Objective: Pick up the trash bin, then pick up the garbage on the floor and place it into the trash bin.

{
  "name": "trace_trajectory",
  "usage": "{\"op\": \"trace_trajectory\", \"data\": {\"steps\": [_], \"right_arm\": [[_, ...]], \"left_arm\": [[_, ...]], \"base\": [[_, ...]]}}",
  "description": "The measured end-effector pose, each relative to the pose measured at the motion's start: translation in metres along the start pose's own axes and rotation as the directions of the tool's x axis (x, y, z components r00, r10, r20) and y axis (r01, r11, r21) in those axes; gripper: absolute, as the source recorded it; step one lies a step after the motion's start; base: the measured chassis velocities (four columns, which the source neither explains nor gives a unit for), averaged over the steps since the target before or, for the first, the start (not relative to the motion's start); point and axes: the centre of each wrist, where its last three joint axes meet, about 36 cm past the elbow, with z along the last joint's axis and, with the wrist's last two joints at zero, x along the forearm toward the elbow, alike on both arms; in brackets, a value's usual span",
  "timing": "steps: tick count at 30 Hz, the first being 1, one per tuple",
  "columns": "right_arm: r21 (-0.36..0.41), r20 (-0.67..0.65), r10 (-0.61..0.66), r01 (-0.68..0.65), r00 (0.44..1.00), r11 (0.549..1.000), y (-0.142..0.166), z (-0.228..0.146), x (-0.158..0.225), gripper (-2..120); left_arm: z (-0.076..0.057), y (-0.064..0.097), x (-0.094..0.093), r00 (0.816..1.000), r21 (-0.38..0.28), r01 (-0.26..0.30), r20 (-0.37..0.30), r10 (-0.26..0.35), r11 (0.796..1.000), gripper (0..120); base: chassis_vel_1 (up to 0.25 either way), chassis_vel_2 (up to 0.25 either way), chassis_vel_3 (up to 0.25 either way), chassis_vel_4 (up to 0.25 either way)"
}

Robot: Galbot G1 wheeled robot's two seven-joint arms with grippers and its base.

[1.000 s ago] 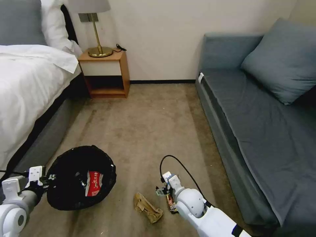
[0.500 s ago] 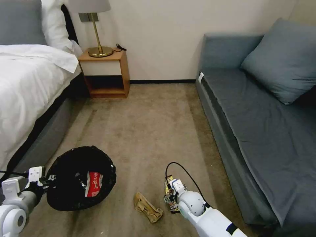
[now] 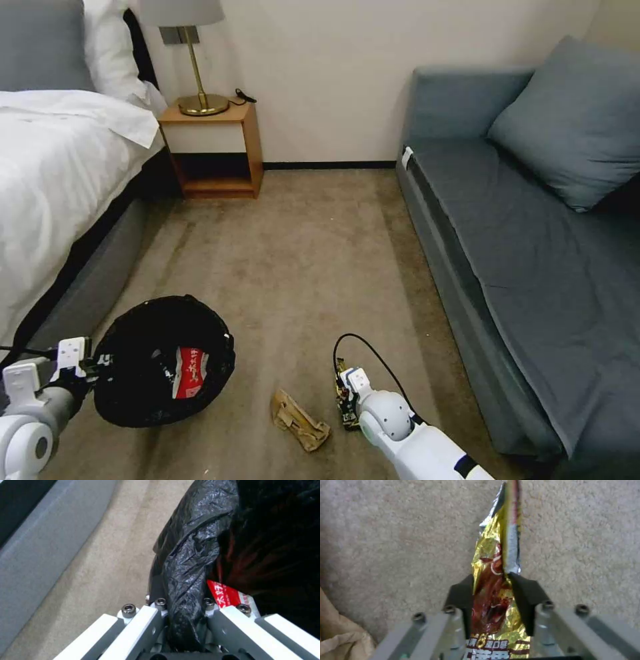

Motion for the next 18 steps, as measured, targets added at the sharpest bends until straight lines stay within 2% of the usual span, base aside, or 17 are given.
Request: {"op": "trace_trajectory", "data": {"steps": [1, 2, 5, 7, 8, 13, 15, 17, 18], "right_arm": [[0.001, 0.001, 0.000, 0.000, 1.000, 1.000, 0.000, 0.000, 0.000, 22], [0.001, 0.001, 0.000, 0.000, 1.000, 1.000, 0.000, 0.000, 0.000, 22], [0.006, 0.013, 0.000, 0.000, 1.000, 1.000, -0.001, -0.001, 0.004, 7], [0.007, 0.016, 0.000, 0.000, 1.000, 1.000, -0.001, -0.001, 0.006, 5], [0.010, 0.028, 0.001, -0.001, 1.000, 1.000, -0.003, -0.002, 0.010, 0], [-0.004, 0.117, 0.003, -0.003, 0.993, 1.000, -0.007, -0.017, 0.037, 0], [-0.017, 0.235, -0.022, 0.027, 0.972, 0.999, -0.009, -0.037, 0.073, 0], [-0.027, 0.393, -0.070, 0.088, 0.917, 0.996, -0.004, -0.064, 0.117, 0], [-0.027, 0.393, -0.070, 0.088, 0.917, 0.996, -0.004, -0.064, 0.117, 0]], "left_arm": [[0.000, 0.000, 0.000, 1.000, 0.000, 0.000, 0.000, 0.000, 1.000, 2], [0.000, 0.000, 0.000, 1.000, 0.000, 0.000, 0.000, 0.000, 1.000, 2], [0.000, 0.000, 0.000, 1.000, 0.000, 0.000, 0.000, 0.000, 1.000, 2], [0.000, 0.000, 0.000, 1.000, 0.000, 0.000, 0.000, 0.000, 1.000, 2], [0.000, 0.000, 0.000, 1.000, 0.000, 0.000, 0.000, 0.000, 1.000, 2], [0.001, -0.001, 0.000, 1.000, 0.001, -0.003, -0.001, 0.003, 1.000, 2], [0.001, -0.001, 0.000, 1.000, 0.002, -0.004, -0.002, 0.004, 1.000, 2], [0.002, -0.001, 0.000, 1.000, 0.003, -0.005, -0.005, 0.005, 1.000, 2], [0.002, -0.001, 0.000, 1.000, 0.003, -0.005, -0.005, 0.005, 1.000, 2]], "base": [[0.000, 0.000, 0.000, 0.000], [0.000, 0.000, 0.000, 0.000], [0.000, 0.000, 0.000, 0.000], [0.000, 0.000, 0.000, 0.000], [0.000, 0.000, 0.000, 0.000], [0.000, 0.000, 0.000, 0.000], [0.000, 0.000, 0.000, 0.000], [0.000, 0.000, 0.000, 0.000], [0.000, 0.000, 0.000, 0.000]]}}
